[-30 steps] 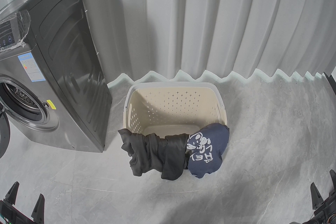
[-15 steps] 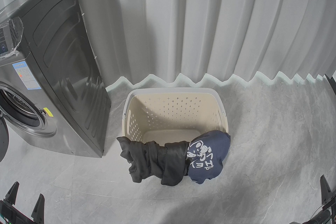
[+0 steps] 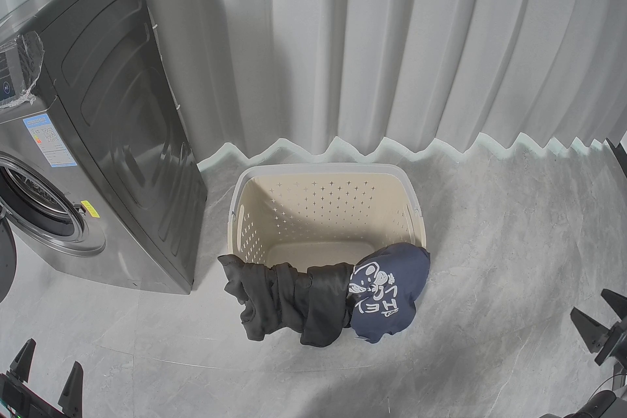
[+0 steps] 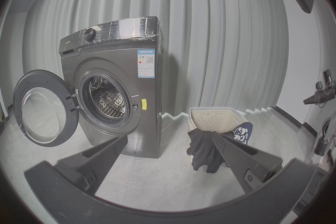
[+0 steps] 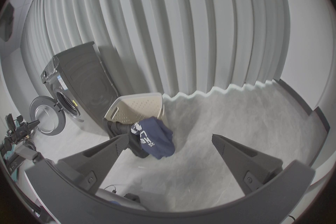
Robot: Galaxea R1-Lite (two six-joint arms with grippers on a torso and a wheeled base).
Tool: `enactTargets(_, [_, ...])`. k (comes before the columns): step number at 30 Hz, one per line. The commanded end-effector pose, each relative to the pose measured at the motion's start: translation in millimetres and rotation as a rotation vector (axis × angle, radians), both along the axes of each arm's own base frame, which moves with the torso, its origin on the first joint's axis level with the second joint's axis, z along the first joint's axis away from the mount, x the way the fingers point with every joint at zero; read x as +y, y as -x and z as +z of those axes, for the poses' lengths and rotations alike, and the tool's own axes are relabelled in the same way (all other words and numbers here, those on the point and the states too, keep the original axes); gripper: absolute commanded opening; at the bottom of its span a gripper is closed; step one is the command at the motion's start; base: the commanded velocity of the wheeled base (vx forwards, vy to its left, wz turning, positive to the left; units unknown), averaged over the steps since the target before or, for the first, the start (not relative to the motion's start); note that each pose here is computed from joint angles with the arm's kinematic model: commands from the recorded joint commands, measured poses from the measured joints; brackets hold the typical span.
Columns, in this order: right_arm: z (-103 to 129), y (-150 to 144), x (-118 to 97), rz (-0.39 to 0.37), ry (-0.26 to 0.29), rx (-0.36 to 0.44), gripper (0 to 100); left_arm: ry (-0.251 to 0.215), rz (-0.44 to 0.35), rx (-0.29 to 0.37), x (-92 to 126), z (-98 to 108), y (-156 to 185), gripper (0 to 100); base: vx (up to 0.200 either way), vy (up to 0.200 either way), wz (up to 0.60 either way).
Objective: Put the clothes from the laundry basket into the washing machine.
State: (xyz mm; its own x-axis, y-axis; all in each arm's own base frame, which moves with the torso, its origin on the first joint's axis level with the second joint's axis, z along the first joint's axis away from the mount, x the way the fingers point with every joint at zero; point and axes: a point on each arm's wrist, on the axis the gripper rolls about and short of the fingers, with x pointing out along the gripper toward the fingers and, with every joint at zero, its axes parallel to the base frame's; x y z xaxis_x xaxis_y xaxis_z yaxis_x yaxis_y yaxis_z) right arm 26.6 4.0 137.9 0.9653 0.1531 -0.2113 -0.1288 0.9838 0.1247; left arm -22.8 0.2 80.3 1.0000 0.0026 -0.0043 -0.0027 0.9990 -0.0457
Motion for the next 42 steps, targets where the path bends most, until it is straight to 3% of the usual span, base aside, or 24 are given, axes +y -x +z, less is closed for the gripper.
enactTargets(1, [-17,-46,11,0.086,0.004,0.259,100,0.0,0.001,0.003,0,-4,0,100,0.0,0.0,0.0])
enactTargets(11, [-20,-68,26,0.186,0.033,0.315,100,0.0,0.002,0.003,0,-4,0,100,0.0,0.0,0.0])
enactTargets(23, [-30,-103,41,0.213,0.028,0.365,100,0.0,0.001,0.003,0,-4,0,100,0.0,0.0,0.0])
enactTargets(36, [-56,-143,64,0.242,0.031,0.474,100,0.0,0.002,0.003,0,-4,0,100,0.0,0.0,0.0])
enactTargets(42, [-65,-157,79,0.276,0.03,0.47,100,0.0,0.002,0.003,0,-4,0,100,0.0,0.0,0.0])
